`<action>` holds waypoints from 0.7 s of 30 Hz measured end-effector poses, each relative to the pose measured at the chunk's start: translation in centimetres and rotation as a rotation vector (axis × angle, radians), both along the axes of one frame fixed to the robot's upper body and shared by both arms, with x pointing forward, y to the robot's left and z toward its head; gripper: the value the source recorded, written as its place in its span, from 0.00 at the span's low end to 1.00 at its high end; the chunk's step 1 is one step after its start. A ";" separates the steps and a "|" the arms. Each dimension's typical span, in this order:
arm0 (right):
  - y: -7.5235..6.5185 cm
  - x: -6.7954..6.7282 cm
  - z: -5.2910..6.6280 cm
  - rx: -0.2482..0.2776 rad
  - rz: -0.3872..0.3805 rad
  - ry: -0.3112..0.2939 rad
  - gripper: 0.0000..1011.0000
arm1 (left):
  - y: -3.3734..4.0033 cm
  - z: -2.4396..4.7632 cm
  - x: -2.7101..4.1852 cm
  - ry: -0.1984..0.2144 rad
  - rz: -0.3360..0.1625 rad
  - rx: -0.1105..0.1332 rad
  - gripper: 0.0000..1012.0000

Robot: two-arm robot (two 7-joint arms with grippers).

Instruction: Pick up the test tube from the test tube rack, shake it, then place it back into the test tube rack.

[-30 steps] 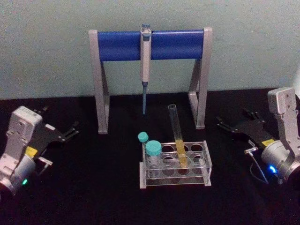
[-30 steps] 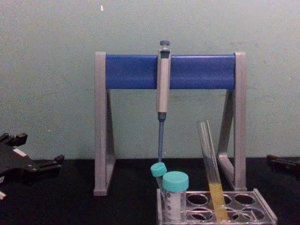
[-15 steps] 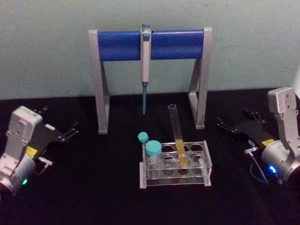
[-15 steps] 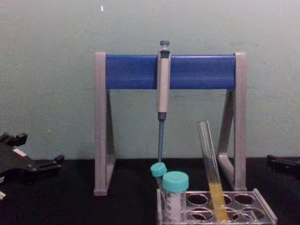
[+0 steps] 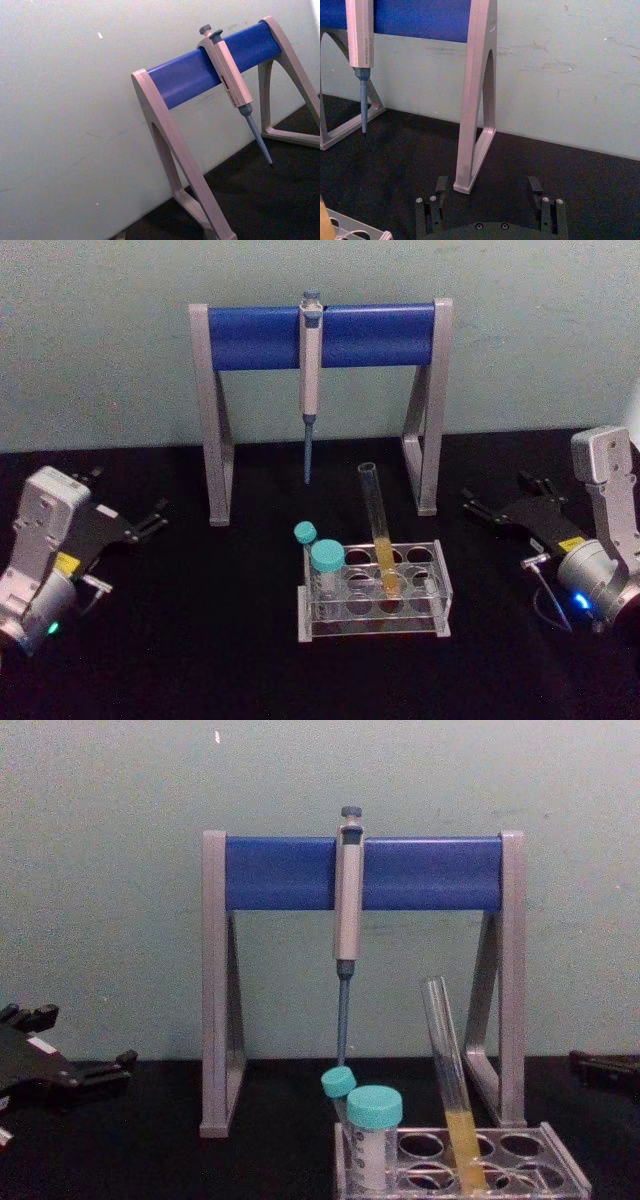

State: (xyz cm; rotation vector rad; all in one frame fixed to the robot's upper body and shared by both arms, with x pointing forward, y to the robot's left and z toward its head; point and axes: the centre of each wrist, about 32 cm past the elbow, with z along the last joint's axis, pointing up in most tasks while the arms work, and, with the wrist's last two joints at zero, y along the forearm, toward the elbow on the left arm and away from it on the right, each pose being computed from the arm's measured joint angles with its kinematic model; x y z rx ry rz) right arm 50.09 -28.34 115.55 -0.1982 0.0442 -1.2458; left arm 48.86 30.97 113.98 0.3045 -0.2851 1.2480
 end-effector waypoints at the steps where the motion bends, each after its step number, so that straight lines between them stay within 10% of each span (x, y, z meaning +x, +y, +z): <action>1: 0.0 0.0 0.0 0.000 0.000 0.000 0.99 | 0.00 0.00 0.00 0.000 0.000 0.000 0.99; 21: 0.0 0.0 0.0 0.000 0.000 0.000 0.99 | 0.00 0.00 0.00 0.000 0.000 0.000 0.99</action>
